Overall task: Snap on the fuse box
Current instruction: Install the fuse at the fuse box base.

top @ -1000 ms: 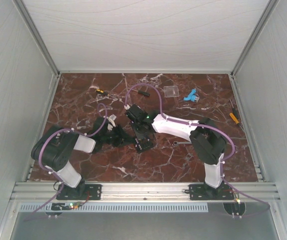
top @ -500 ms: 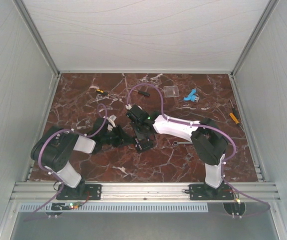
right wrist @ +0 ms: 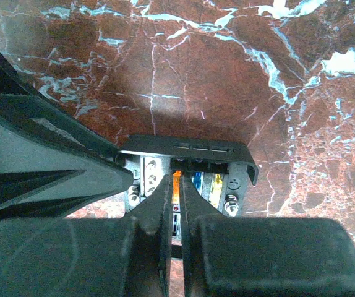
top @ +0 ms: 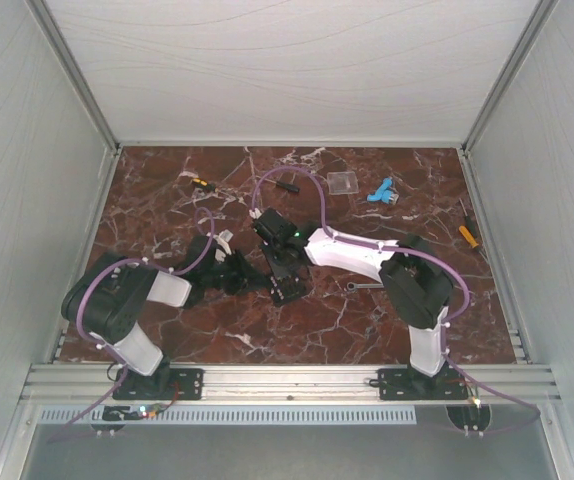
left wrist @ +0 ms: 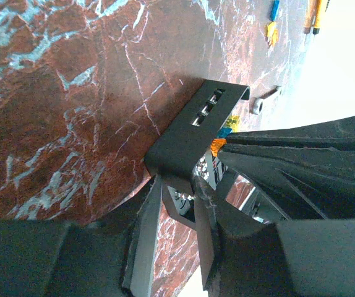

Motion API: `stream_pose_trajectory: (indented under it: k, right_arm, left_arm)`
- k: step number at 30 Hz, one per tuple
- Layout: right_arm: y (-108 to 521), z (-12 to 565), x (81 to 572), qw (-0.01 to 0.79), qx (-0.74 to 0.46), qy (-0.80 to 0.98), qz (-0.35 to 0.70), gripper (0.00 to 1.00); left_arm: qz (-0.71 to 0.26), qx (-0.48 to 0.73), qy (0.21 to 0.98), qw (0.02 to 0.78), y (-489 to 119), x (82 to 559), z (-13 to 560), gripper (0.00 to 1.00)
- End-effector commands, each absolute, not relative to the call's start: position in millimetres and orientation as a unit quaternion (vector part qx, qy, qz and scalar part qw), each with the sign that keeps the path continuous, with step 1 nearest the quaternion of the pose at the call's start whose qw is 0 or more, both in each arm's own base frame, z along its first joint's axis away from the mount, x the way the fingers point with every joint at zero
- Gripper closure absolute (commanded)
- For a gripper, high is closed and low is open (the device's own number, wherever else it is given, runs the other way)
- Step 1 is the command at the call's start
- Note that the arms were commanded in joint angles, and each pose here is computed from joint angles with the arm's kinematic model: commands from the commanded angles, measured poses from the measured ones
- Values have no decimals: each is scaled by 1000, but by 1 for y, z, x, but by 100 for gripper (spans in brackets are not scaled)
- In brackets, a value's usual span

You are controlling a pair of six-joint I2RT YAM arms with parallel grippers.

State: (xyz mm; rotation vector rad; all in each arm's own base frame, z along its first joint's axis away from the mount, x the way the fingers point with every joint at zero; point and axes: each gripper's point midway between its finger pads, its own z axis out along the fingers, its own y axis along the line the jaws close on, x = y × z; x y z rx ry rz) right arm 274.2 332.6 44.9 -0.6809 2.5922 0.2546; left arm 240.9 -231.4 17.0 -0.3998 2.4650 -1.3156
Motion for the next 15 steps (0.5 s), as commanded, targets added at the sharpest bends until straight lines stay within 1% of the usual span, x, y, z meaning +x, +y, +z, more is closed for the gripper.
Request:
stream_pose_trajectory:
  k: [1,6,12,15]
  right_arm:
    - [293,-3,266,164,-266,950,11,100]
    - [287,-7,260,150,-269,952,0,100]
    - [267,1,244,146,-260,954,-8,100]
    - [264,-5,235,136,-261,956,-8,100]
  left_arm:
    - [-463,-137,859,170,-233,244,21,72]
    - [-465,-136,858,169,-234,245,21,72]
    - [-464,-137,859,166,-234,242,20,72]
    - [-464,-138,859,165,-233,241,20,72]
